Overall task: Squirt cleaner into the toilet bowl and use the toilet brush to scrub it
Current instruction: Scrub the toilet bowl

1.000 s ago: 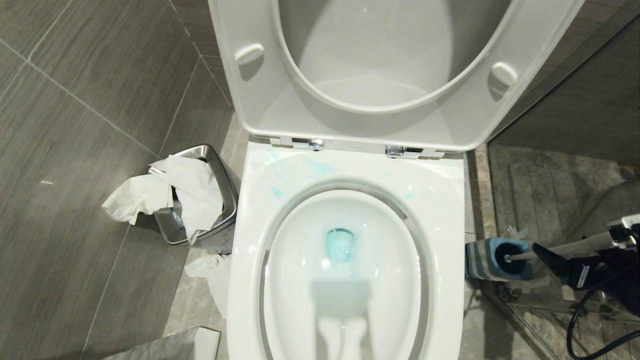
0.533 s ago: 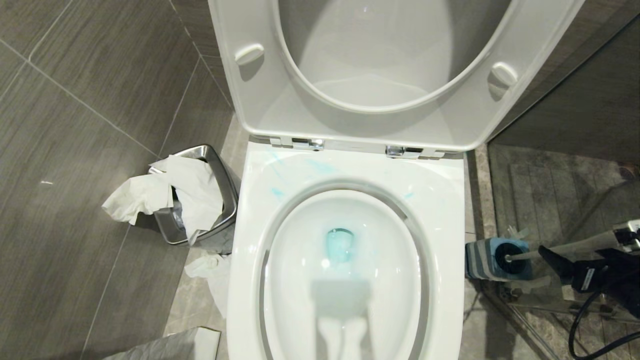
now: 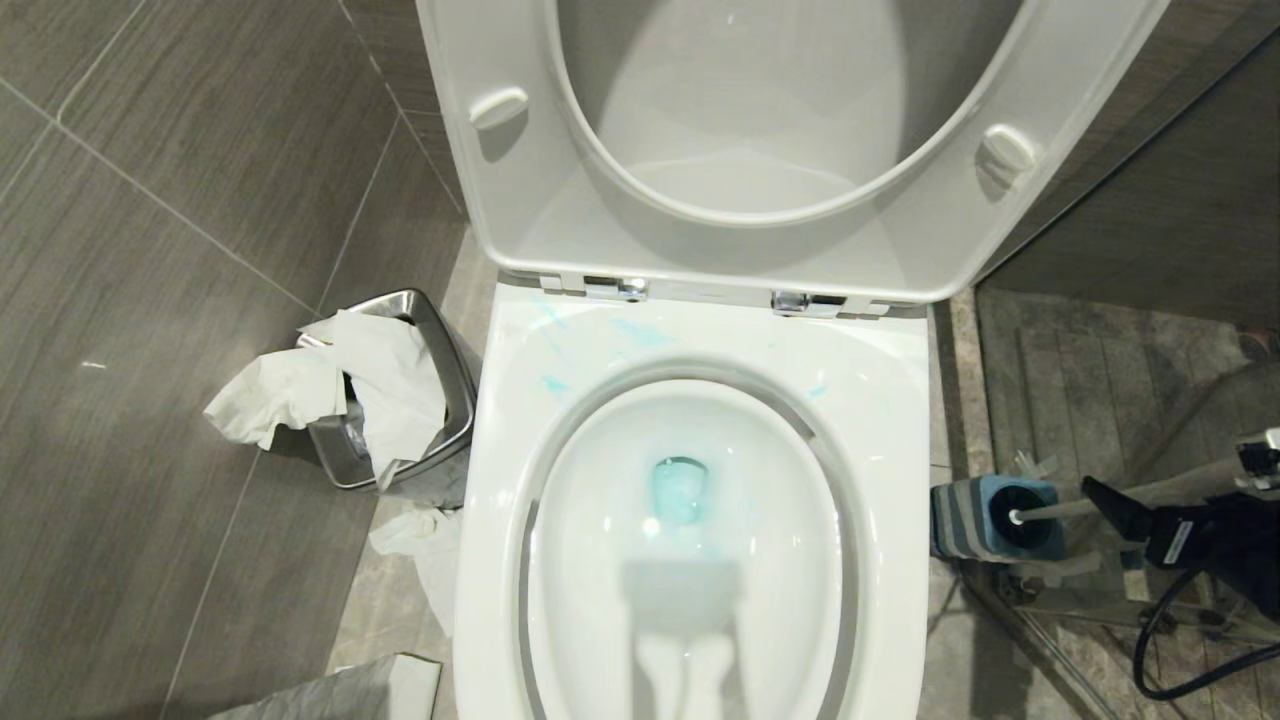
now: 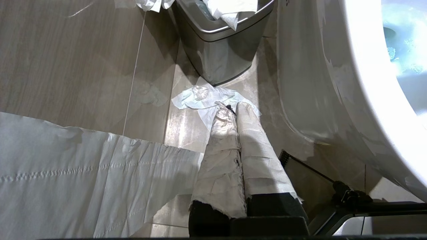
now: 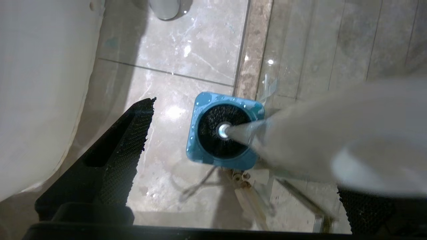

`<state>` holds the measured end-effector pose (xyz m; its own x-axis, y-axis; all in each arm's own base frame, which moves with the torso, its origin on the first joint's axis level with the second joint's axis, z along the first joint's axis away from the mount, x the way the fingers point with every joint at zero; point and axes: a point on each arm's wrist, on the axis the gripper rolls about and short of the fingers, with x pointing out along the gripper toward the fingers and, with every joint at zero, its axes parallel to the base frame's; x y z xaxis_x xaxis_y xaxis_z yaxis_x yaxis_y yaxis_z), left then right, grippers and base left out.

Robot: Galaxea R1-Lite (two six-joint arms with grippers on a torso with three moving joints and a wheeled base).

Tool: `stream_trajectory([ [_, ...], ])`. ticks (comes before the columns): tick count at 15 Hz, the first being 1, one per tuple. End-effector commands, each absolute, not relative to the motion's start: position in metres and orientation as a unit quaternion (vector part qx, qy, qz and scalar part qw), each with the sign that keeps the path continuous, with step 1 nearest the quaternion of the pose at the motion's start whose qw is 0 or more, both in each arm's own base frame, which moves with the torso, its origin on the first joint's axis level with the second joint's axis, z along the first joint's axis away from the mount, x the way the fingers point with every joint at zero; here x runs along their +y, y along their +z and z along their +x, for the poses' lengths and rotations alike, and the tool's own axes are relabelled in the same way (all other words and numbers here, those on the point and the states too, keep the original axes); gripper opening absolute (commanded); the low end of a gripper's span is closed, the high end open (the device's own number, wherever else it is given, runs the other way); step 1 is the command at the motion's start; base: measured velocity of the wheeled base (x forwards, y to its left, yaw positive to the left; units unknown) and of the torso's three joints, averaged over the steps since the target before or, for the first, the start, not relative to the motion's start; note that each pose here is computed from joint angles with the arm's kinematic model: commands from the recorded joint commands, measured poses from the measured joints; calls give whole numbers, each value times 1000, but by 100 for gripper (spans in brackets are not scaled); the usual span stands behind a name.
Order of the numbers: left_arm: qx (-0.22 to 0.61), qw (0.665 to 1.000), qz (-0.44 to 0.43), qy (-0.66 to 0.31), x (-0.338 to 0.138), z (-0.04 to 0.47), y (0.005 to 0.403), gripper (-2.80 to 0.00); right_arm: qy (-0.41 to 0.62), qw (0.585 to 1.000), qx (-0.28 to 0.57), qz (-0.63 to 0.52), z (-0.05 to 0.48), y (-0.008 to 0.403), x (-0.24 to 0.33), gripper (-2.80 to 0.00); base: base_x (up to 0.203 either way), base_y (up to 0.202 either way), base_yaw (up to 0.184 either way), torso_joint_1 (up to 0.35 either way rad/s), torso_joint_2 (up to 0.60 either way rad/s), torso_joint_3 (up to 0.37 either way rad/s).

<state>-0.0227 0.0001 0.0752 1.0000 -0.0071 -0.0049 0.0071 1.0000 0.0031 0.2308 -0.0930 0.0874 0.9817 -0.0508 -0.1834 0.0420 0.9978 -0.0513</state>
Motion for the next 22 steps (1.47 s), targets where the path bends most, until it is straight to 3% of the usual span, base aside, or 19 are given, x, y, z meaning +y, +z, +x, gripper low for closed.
stream_trajectory([
  [1,4,1000,2,-4,0,-22,75,-280,-23,996,88,-26,237,86,-96,0,0,0,0,0,0,0],
  [8,3,1000,2,-4,0,-23,75,-280,-22,997,64,-37,251,88,-101,0,0,0,0,0,0,0],
  [9,3,1000,2,-4,0,-23,75,-280,-21,997,62,-38,251,89,-101,-280,0,0,0,0,0,0],
  [22,3,1000,2,-3,0,-22,75,-280,-27,997,67,-39,227,92,-87,-280,0,0,0,0,0,0],
])
